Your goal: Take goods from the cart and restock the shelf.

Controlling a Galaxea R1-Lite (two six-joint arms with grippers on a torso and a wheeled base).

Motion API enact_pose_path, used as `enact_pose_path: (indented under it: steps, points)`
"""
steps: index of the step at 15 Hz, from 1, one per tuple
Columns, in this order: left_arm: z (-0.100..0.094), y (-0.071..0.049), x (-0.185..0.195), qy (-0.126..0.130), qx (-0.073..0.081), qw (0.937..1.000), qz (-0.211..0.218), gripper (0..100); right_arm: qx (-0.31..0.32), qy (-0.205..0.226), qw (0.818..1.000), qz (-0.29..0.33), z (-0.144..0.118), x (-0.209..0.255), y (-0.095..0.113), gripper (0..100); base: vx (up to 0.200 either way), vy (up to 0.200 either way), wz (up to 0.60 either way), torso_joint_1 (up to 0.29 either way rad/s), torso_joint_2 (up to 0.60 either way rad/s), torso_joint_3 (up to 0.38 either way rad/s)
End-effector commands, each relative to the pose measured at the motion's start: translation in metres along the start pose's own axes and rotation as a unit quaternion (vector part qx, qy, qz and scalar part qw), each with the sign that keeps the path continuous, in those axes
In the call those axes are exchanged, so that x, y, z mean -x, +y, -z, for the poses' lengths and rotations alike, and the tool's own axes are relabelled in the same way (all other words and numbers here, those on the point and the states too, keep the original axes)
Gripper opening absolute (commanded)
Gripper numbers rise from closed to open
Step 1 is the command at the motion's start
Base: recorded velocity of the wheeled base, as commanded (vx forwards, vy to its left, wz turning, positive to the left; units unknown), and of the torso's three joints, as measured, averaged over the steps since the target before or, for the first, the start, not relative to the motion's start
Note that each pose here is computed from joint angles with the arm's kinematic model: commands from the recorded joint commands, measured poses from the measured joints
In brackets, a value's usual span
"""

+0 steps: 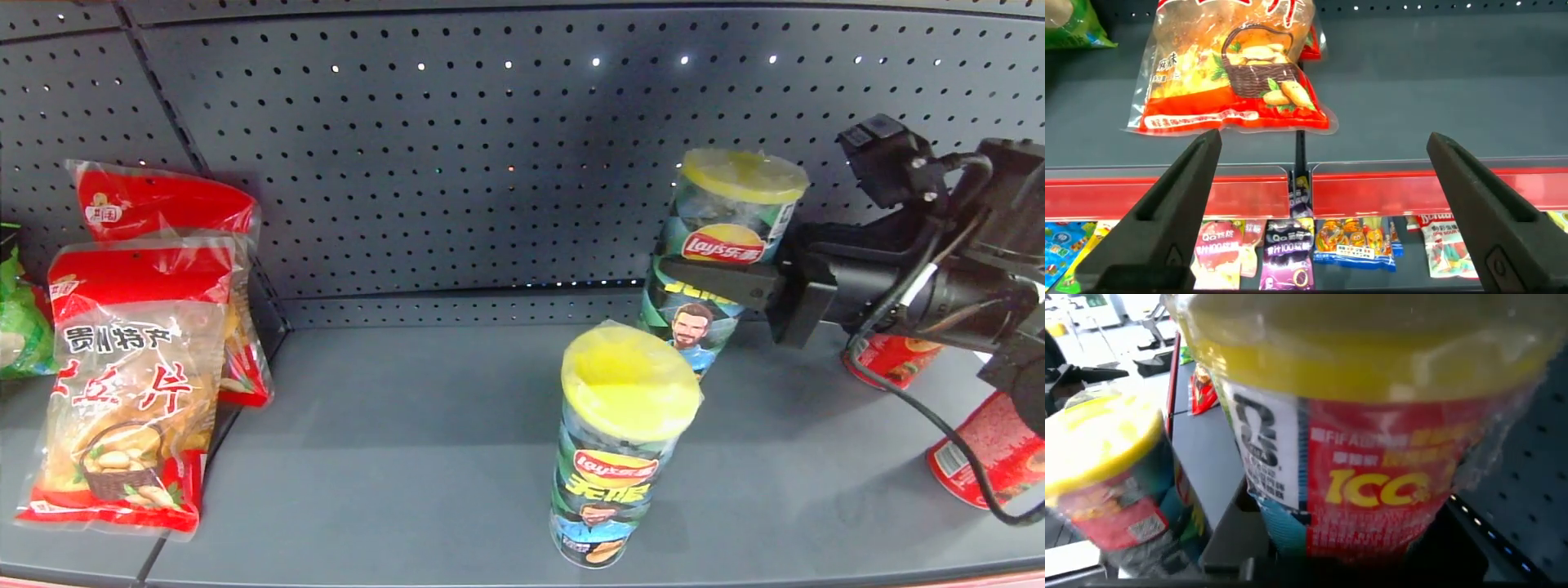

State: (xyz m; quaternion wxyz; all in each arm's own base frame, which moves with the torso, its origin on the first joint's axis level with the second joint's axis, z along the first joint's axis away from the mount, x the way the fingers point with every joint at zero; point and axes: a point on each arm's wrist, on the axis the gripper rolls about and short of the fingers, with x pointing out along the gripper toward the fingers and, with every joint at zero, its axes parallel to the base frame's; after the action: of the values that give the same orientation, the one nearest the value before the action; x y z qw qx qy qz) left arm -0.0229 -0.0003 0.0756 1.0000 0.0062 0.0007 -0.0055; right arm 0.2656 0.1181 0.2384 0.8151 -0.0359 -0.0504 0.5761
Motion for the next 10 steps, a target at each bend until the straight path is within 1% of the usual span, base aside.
enact_pose_path:
  steps: [1,6,10]
  points:
    - [0.0,0.0,0.0,0.002,0.0,1.0,0.001,100,-0.012,0.008,1.0,-0.012,0.011,-0.02,-0.006,0,0.0,0.0,0.0,0.0,0.0,0.0]
    - [0.0,0.0,0.0,0.001,0.0,1.0,-0.001,100,-0.016,0.01,0.999,-0.027,0.021,-0.044,-0.015,0,0.0,0.0,0.0,0.0,0.0,0.0]
    - [0.0,0.0,0.0,0.001,0.0,1.0,-0.001,100,-0.02,0.014,0.999,-0.029,0.028,-0.051,-0.022,0,0.0,0.0,0.0,0.0,0.0,0.0]
